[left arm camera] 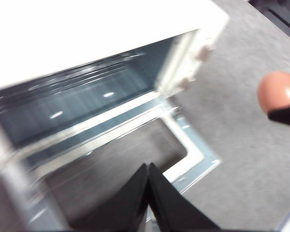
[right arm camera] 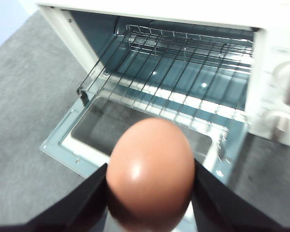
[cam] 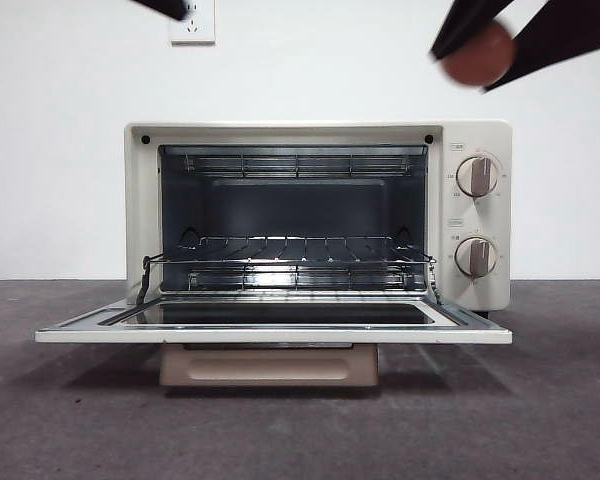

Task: Eggoven

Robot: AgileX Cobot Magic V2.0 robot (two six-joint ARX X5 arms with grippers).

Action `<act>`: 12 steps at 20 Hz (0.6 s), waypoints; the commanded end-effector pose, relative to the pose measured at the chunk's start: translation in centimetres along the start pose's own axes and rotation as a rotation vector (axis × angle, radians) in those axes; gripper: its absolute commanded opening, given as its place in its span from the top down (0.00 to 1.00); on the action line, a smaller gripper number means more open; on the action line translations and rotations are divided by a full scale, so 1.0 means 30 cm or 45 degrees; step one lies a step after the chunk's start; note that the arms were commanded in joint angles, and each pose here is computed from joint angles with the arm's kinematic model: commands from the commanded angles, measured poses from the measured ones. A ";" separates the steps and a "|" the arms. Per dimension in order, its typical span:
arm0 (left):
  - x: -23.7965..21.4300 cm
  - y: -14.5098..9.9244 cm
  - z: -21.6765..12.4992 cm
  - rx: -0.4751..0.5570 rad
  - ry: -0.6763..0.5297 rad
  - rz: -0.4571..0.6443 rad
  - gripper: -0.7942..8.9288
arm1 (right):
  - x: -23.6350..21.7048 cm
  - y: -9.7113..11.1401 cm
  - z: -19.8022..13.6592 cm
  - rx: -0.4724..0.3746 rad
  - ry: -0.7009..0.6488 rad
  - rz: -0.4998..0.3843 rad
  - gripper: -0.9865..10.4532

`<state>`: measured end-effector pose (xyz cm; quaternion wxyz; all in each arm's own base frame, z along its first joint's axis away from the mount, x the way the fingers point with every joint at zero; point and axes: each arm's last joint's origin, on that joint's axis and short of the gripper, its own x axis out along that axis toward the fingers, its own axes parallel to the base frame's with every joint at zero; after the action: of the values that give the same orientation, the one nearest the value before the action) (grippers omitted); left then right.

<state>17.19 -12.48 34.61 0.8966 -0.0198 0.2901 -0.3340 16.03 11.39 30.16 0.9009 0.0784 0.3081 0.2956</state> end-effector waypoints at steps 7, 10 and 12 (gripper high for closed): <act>-0.140 0.099 -0.207 -0.148 -0.073 0.119 0.91 | 0.272 -0.021 0.022 0.055 0.005 0.024 0.91; -0.156 0.107 -0.245 -0.173 -0.062 0.129 0.91 | 0.337 -0.032 0.016 0.059 -0.006 0.021 0.91; -0.169 0.105 -0.265 -0.169 -0.026 0.137 0.91 | 0.397 -0.044 0.004 0.073 -0.010 0.005 0.91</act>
<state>11.63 -5.59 29.68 0.9131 -0.0674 0.3063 -0.2604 24.08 16.90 23.68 0.8987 0.0991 0.3152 0.2883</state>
